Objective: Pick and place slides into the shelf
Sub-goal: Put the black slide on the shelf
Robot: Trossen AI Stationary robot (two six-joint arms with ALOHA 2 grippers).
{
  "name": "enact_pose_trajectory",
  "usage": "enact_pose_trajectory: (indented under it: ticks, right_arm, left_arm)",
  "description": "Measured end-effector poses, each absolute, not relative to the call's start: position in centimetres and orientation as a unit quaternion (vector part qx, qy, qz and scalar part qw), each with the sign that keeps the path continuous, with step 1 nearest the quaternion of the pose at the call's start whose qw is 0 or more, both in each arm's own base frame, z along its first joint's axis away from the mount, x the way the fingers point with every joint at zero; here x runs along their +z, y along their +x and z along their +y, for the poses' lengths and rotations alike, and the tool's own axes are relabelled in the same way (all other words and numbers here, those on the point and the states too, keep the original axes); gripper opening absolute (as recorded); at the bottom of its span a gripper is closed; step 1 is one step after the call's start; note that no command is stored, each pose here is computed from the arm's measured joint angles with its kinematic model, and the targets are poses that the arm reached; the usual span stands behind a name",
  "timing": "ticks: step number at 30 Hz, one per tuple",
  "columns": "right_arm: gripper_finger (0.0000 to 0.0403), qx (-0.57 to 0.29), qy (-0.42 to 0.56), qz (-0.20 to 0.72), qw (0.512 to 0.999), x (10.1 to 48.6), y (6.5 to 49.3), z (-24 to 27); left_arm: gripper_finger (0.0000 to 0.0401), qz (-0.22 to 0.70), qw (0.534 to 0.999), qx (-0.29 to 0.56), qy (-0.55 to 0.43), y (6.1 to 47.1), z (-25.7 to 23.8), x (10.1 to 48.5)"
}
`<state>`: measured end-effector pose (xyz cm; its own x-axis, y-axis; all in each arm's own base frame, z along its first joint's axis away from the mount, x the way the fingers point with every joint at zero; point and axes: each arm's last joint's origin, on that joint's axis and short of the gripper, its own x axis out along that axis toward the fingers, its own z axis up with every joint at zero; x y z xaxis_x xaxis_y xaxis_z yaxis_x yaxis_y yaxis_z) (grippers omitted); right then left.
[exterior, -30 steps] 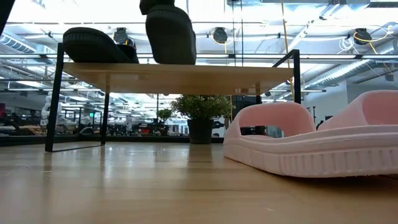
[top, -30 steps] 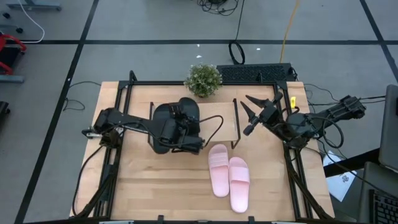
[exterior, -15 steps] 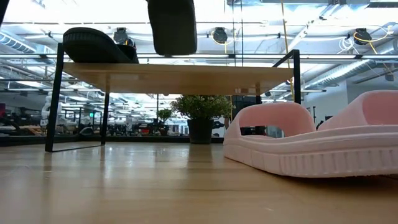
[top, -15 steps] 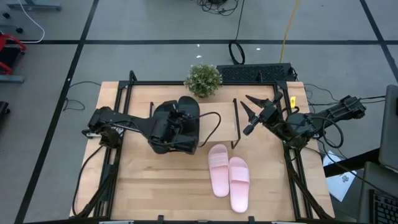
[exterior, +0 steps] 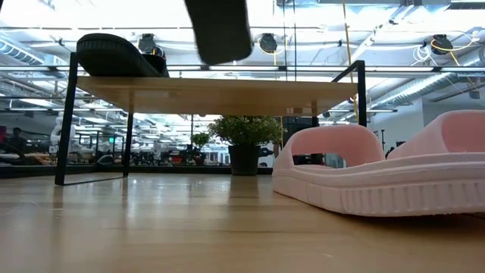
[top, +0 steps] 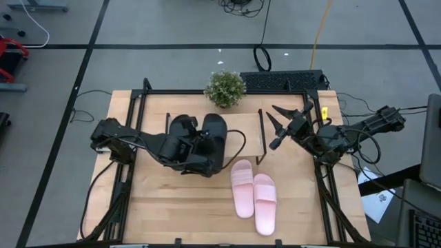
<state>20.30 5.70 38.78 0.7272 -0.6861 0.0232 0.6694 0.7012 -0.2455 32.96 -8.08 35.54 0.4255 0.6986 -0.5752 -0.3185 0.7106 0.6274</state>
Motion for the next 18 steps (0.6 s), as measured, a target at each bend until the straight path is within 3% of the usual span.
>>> enact_pose_trajectory:
  ticks: [8, 18]
  right_arm:
    - [0.0116, -0.369, -0.114, 0.027, 0.922, 39.0, 20.3, 5.7]
    - [0.0116, -0.371, -0.119, 0.018, 0.921, 39.4, 20.2, 5.7]
  left_arm:
    - [0.0000, 0.388, 0.846, 0.318, 0.182, 30.6, -6.5, 34.0]
    - [0.0000, 0.441, 0.821, 0.316, 0.178, 30.9, -4.8, 31.3]
